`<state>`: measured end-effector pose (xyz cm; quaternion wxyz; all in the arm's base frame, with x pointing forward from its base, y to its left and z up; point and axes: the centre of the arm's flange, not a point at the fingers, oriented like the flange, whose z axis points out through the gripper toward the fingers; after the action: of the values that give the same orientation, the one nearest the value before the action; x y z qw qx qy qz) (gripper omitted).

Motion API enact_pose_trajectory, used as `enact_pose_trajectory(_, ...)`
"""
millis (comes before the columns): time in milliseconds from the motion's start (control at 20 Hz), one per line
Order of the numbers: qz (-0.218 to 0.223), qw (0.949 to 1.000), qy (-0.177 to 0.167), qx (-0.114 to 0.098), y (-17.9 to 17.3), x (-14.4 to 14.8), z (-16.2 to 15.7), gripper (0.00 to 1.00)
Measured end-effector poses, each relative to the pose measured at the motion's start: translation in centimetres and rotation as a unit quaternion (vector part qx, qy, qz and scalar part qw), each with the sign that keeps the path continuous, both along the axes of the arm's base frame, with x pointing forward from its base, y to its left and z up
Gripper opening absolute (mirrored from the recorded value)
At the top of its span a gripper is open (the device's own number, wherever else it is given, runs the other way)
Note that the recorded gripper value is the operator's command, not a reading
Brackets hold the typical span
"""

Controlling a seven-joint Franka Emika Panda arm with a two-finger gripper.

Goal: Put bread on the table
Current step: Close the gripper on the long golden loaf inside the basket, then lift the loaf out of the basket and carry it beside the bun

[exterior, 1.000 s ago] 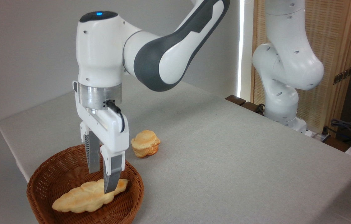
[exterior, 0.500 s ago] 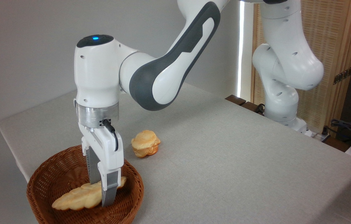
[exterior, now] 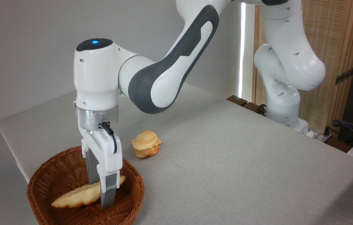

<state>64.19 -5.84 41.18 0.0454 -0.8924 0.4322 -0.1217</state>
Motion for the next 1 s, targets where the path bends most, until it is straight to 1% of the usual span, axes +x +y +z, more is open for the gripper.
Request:
enact_pose_trajectory(650,-0.008,1.0000,-0.004,0.001,-0.2,0.1,0.4,0.43)
enact_pose_trajectory(750,-0.008,0.9999,-0.011,0.000,-0.2,0.0,1.3,0.42)
enact_pose_trajectory(900,-0.007,0.9996,-0.028,-0.003,0.0,-0.3,3.7,0.43)
enact_pose_trajectory(1000,-0.007,0.9995,-0.030,-0.005,0.1,-0.8,5.2,0.44)
